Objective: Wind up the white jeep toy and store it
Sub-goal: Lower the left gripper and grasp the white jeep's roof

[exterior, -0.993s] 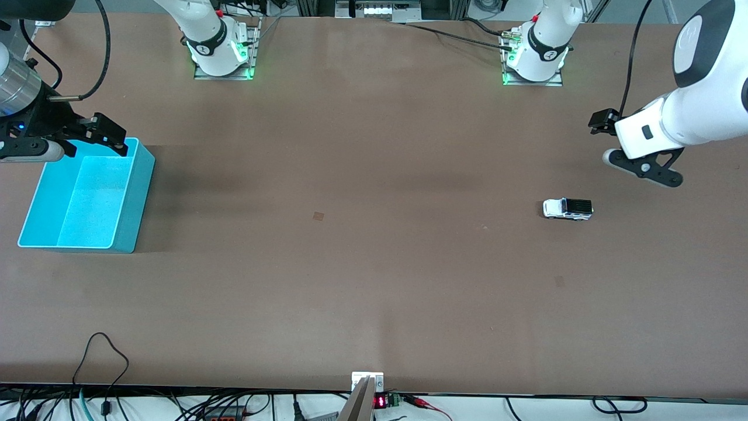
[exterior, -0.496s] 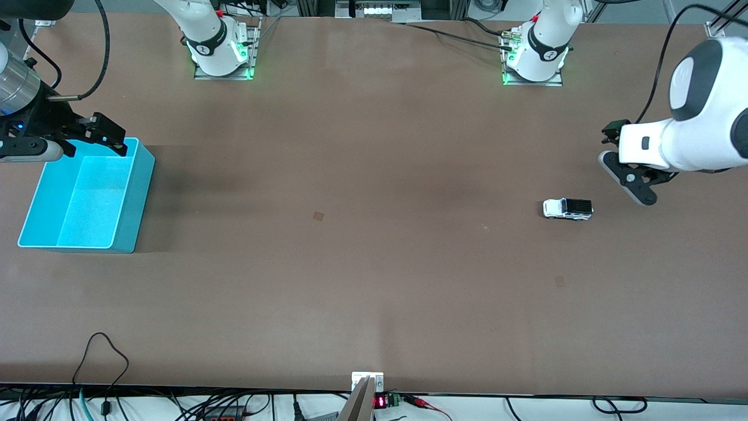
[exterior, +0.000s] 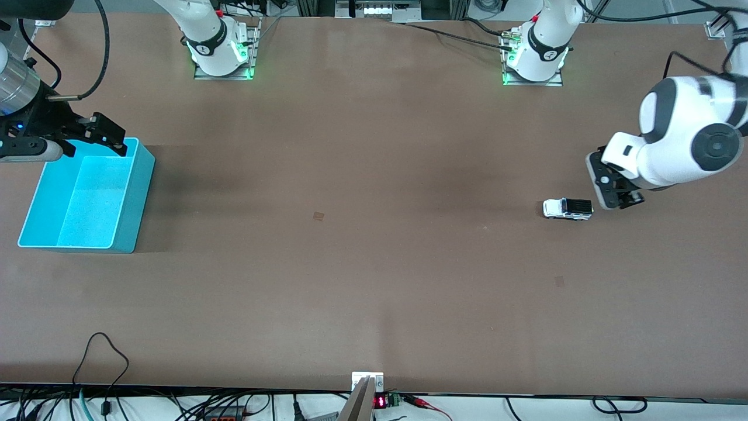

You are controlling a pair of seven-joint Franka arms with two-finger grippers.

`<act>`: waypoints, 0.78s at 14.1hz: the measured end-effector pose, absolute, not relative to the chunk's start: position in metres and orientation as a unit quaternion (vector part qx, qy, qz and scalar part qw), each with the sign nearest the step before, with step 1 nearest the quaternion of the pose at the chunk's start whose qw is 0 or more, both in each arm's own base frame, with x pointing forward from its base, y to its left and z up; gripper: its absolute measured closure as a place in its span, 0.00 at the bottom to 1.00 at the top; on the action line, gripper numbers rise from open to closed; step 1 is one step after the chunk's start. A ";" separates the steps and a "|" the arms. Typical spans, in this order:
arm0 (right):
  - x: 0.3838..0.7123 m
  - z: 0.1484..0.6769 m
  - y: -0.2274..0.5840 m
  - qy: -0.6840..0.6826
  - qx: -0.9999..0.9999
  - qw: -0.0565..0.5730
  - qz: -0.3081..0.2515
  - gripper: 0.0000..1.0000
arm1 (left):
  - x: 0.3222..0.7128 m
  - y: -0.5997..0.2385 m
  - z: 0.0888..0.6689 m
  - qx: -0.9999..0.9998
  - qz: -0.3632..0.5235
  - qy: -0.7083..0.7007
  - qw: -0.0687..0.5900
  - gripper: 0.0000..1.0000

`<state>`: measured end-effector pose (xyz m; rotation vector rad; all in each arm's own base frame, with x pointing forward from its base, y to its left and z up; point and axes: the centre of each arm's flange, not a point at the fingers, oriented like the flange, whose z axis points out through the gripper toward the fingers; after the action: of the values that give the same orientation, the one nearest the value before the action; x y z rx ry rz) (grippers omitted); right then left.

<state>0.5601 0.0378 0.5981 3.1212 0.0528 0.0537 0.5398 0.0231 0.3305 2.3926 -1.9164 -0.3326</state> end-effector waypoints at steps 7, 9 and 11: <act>0.560 0.598 0.038 0.018 1.000 0.010 0.017 0.00 | 0.520 0.027 0.246 0.700 -0.027 -0.713 -0.010 0.00; 0.560 0.598 0.038 0.018 1.000 0.010 0.017 0.00 | 0.517 0.030 0.227 0.699 -0.017 -0.715 -0.014 0.00; 0.560 0.598 0.037 0.018 1.000 0.010 0.017 0.00 | 0.514 0.035 0.214 0.702 -0.013 -0.712 -0.013 0.00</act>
<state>0.5602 0.0374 0.5983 3.1211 0.0565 0.0544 0.5140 0.0351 0.2135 2.2236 -2.2547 -0.0415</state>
